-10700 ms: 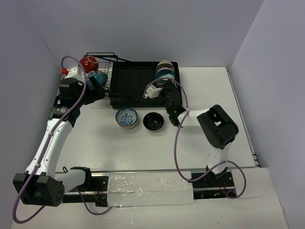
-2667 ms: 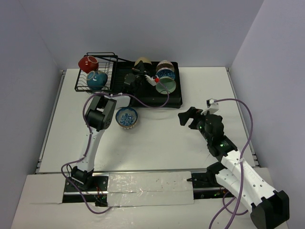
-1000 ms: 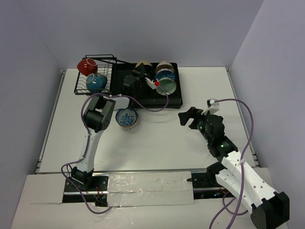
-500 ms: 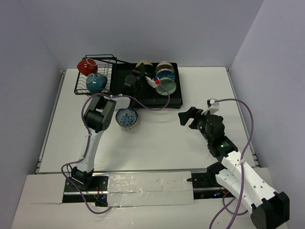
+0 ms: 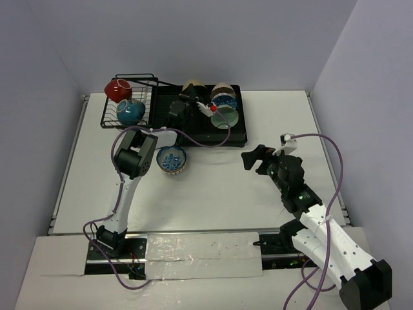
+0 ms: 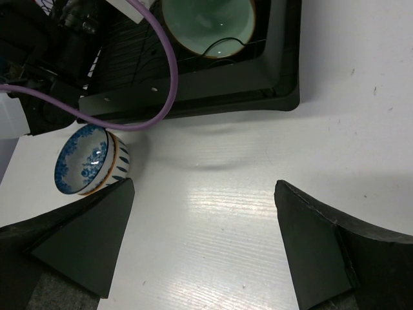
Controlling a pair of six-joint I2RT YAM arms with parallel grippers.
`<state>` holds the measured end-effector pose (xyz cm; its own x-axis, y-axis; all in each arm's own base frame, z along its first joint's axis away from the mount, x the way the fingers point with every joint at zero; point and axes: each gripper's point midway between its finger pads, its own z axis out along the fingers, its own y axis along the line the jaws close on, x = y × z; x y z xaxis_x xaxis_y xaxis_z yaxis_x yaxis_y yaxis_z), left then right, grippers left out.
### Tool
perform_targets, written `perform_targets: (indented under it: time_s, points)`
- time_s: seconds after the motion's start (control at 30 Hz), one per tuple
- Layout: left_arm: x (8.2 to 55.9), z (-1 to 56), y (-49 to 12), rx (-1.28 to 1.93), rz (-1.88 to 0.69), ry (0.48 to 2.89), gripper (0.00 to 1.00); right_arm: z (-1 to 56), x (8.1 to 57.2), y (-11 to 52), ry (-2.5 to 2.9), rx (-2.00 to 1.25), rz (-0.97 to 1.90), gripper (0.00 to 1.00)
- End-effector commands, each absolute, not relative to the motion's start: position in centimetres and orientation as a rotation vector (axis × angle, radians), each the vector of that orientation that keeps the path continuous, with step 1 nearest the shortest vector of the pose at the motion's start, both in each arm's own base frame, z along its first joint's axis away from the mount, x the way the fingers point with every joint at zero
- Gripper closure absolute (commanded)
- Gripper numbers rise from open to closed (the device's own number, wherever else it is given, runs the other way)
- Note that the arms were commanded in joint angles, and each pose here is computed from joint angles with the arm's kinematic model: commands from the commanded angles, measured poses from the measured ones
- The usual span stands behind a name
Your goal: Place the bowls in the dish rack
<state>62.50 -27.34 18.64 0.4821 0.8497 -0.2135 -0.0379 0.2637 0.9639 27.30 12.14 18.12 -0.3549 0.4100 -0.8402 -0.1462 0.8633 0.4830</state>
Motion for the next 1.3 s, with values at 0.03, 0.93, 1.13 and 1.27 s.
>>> perform_targets:
  time_s: [0.03, 0.93, 1.13, 1.27]
  points:
    - [62.4, 23.4, -26.9, 1.035, 0.799, 0.766, 1.00, 18.8, 27.5, 12.5, 1.811, 0.181, 0.602, 0.03]
    - [63.0, 17.3, -27.3, 1.221, 0.807, 0.868, 0.98, 19.0, 27.5, 12.6, 1.808, 0.176, 0.603, 0.03]
    - [62.5, 15.8, -27.8, 1.255, 0.780, 0.884, 0.99, 19.1, 27.4, 12.7, 1.804, 0.172, 0.608, 0.03]
    - [62.5, 15.1, -28.1, 1.267, 0.756, 0.906, 0.99, 19.1, 27.4, 12.7, 1.805, 0.171, 0.610, 0.03]
